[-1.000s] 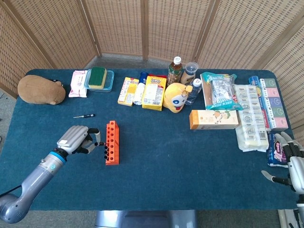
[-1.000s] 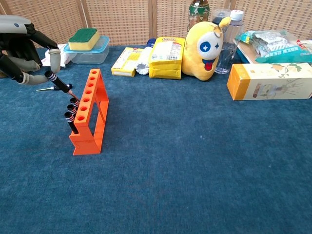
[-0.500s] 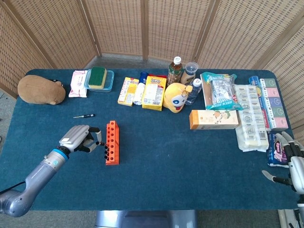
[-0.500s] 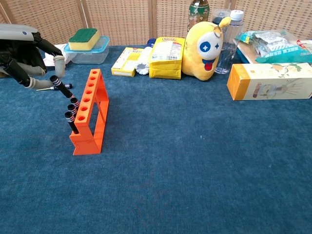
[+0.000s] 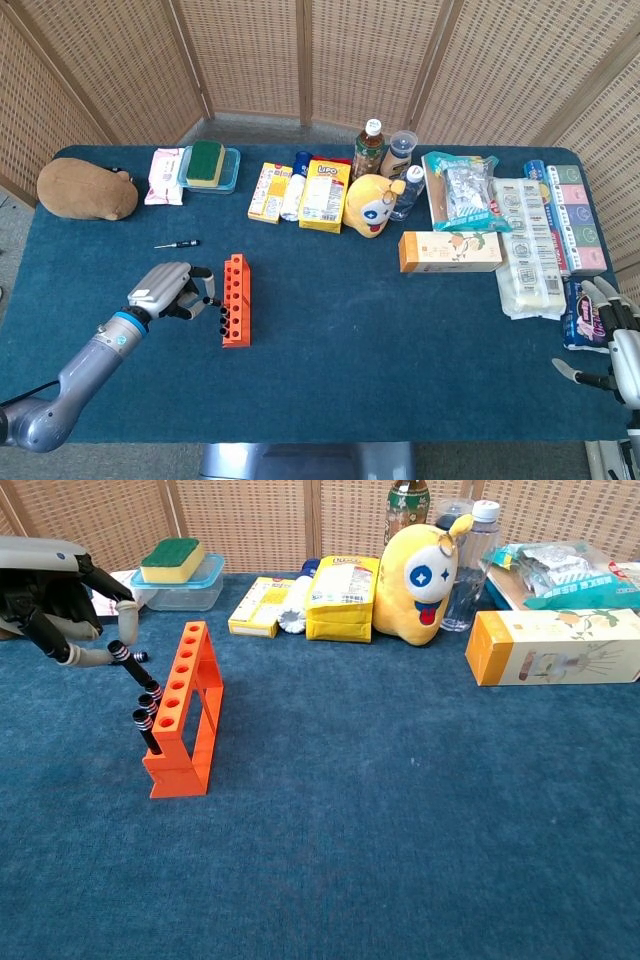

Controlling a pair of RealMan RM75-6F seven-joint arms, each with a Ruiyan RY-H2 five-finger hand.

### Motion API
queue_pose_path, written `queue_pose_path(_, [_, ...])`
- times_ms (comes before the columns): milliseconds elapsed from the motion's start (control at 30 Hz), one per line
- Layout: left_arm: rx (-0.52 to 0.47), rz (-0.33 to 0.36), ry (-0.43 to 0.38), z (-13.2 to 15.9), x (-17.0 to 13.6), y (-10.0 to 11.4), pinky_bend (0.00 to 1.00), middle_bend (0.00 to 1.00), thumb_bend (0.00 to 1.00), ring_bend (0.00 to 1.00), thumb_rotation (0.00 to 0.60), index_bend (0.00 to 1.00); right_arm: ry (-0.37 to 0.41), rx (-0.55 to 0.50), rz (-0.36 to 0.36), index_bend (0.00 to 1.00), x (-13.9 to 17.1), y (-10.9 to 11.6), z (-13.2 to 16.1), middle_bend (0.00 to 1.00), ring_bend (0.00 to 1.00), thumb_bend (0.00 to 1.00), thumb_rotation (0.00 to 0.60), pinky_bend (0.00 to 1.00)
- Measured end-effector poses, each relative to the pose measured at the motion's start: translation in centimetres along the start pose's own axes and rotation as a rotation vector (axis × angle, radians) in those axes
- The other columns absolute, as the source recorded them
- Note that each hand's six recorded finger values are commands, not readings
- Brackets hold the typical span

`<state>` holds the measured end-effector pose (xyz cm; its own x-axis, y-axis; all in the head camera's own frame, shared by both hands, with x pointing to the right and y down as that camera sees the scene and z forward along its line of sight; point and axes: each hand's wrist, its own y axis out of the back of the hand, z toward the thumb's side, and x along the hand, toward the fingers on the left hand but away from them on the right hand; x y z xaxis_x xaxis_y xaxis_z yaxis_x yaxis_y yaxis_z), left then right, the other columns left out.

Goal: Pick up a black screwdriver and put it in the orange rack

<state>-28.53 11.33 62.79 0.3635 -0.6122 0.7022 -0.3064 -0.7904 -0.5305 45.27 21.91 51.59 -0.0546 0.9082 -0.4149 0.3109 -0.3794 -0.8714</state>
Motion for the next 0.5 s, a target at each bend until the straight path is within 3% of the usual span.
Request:
queue_pose_path(133, [0.010,-0.003,0.004,0.16,0.30,-0.09,1.00,1.00,0.39,0.98,0.600,0.55,0.000,0.000,0.002,0.00,-0.01,-0.04,0.01,0.03,0.09,0.00,0.600,0.02])
queue_pose_path(500, [0.040,-0.016,0.011,0.95,1.00,-0.61,1.00,1.00,0.39,0.98,0.600,0.39,0.000,-0.003,0.000,0.00,0.02,0.05,-0.01,0.03,0.09,0.00,0.600,0.02])
